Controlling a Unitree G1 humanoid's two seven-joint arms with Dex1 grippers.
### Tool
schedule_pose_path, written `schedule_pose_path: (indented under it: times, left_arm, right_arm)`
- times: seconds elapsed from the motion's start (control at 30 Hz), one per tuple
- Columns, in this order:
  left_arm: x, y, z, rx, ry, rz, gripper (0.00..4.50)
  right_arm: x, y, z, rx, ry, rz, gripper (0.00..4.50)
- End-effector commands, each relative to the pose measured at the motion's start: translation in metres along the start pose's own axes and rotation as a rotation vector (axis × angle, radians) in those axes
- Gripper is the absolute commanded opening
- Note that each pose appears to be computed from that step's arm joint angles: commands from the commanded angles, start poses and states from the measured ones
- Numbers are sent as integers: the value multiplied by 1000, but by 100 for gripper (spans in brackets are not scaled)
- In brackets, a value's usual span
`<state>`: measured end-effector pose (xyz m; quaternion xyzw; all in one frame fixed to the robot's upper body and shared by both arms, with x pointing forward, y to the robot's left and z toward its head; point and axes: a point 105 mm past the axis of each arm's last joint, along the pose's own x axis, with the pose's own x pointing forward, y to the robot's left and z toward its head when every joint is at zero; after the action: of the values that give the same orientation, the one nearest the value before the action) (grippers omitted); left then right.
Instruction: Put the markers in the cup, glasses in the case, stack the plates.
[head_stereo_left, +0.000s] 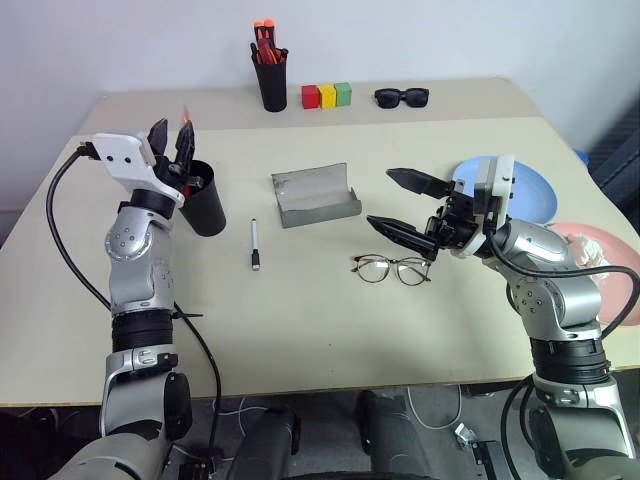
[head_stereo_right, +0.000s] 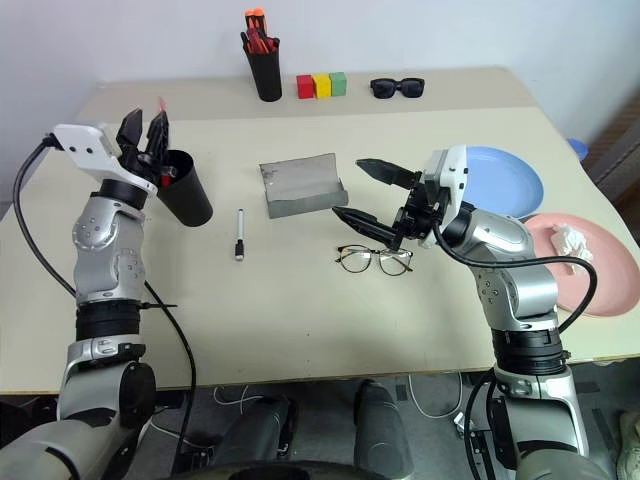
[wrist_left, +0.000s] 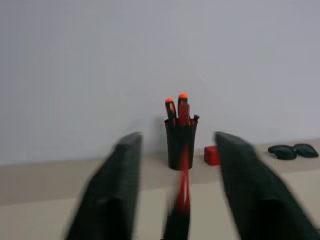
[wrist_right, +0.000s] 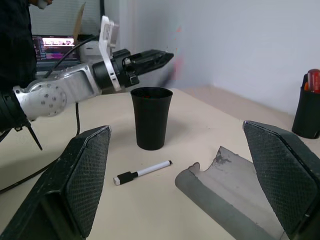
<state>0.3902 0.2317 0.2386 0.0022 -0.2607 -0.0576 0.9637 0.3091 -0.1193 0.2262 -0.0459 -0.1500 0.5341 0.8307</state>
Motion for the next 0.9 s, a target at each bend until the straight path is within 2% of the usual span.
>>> schedule_pose_path:
  times: [0.03,0.07,0.17,0.33,0.5,0.57,0.77,0.9]
  left_arm:
    - [-1,4,15,20,-61,4,405]
    - [-1,2,16,13,-53,-3,446]
    - [-2,-9,20,-28,-23,-40,446]
    - [-11,-54,36,-49,106,-161,446]
    - [-27,-79,16,-55,345,-142,446]
    - [-30,-90,11,-19,403,-158,446]
    - [-51,-109,-15,-73,617,-185,446]
    - [-68,-99,-36,-19,772,-72,446]
  right_arm:
    - [2,1,13,-56,-36,12,435]
    - [3,1,14,-59,-37,13,435]
    - [3,0,14,-62,-38,13,435]
    - [3,0,12,-55,-37,12,435]
    - [3,-2,10,-48,-41,9,435]
    - [3,-3,10,-49,-42,11,435]
    - [3,-3,9,-49,-39,13,435]
    - [1,-3,7,-51,-33,11,435]
